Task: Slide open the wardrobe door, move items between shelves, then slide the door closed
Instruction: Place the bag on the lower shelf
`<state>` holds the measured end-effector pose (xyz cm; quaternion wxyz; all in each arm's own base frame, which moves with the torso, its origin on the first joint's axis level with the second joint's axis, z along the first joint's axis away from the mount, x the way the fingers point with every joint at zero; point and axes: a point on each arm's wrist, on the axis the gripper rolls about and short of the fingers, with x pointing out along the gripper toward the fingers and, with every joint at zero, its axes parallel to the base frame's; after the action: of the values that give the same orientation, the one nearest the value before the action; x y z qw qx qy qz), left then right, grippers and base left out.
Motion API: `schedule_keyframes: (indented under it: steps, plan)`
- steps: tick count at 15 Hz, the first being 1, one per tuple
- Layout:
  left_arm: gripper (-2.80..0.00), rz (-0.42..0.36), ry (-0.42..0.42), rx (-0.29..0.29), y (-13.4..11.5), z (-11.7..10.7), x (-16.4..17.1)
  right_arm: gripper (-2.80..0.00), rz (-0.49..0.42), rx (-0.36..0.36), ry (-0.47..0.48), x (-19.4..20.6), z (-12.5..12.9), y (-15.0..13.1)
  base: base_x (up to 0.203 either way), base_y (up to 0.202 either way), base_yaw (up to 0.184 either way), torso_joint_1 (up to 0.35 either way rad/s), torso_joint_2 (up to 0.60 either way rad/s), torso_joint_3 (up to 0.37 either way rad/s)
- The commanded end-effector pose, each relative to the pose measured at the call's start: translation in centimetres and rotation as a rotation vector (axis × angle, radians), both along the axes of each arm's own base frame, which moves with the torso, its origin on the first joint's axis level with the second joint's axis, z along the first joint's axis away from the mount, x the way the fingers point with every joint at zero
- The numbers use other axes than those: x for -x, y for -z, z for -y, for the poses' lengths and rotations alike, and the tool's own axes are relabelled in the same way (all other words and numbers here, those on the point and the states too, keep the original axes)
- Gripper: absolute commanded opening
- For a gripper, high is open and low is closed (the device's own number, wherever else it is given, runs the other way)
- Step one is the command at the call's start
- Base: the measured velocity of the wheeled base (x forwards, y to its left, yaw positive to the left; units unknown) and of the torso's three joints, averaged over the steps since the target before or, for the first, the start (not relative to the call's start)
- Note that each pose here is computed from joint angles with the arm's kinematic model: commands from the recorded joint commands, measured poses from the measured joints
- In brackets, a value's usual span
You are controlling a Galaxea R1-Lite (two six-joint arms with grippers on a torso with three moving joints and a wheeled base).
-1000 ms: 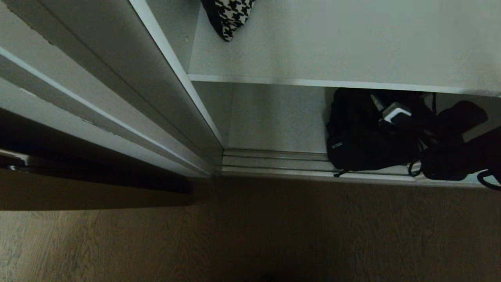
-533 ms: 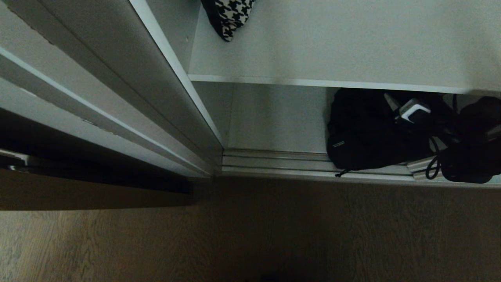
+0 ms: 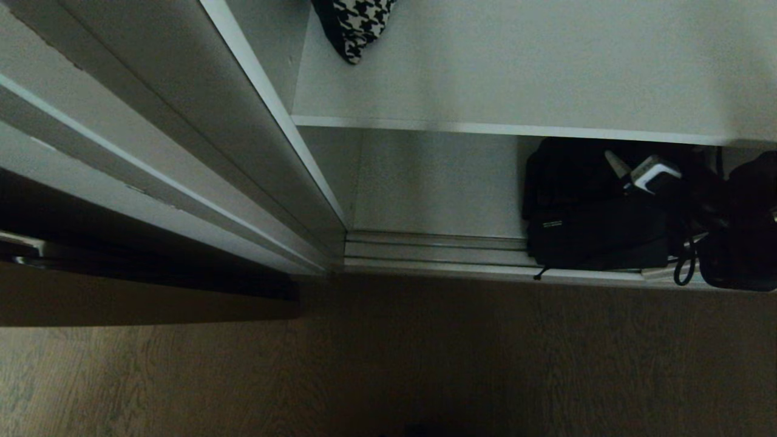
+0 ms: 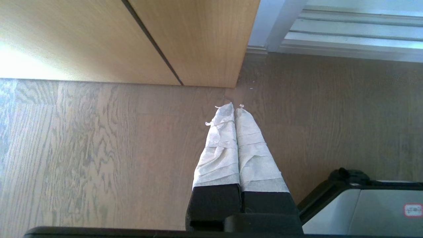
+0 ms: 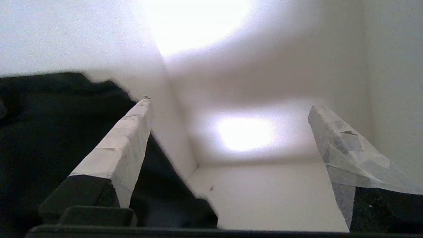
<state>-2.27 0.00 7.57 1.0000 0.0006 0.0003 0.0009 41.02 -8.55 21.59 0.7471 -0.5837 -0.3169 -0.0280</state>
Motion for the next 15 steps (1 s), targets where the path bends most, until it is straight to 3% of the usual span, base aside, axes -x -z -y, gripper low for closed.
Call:
schedule_keyframes:
  steps: [1,8,10,11,15]
  plan:
    - [-2.8,0.001,0.002,0.0,0.0,0.0,0.0,0.0,-0.089,-0.014,0.014,2.1,0.1,1.5,0.0,0.0,0.0,0.0,0.0,0.0]
    - [-2.8,0.001,0.0,0.001,0.0,0.0,0.0,0.0,-0.413,-0.105,0.085,6.5,1.4,8.8,0.0,0.0,0.0,0.0,0.0,0.0]
    - [-2.8,0.001,0.001,0.0,0.0,0.0,0.0,0.0,-0.418,-0.111,0.095,5.9,1.7,9.4,0.0,0.0,0.0,0.0,0.0,0.0]
    - [-2.8,0.001,0.0,0.0,0.0,0.0,0.0,-2.8,-0.415,-0.113,0.1,5.9,1.8,9.3,0.0,0.0,0.0,0.0,0.0,0.0]
    - [-2.8,0.001,0.0,0.0,0.0,0.0,0.0,-2.8,-0.452,-0.121,0.095,5.9,1.7,10.4,0.0,0.0,0.0,0.0,0.0,0.0]
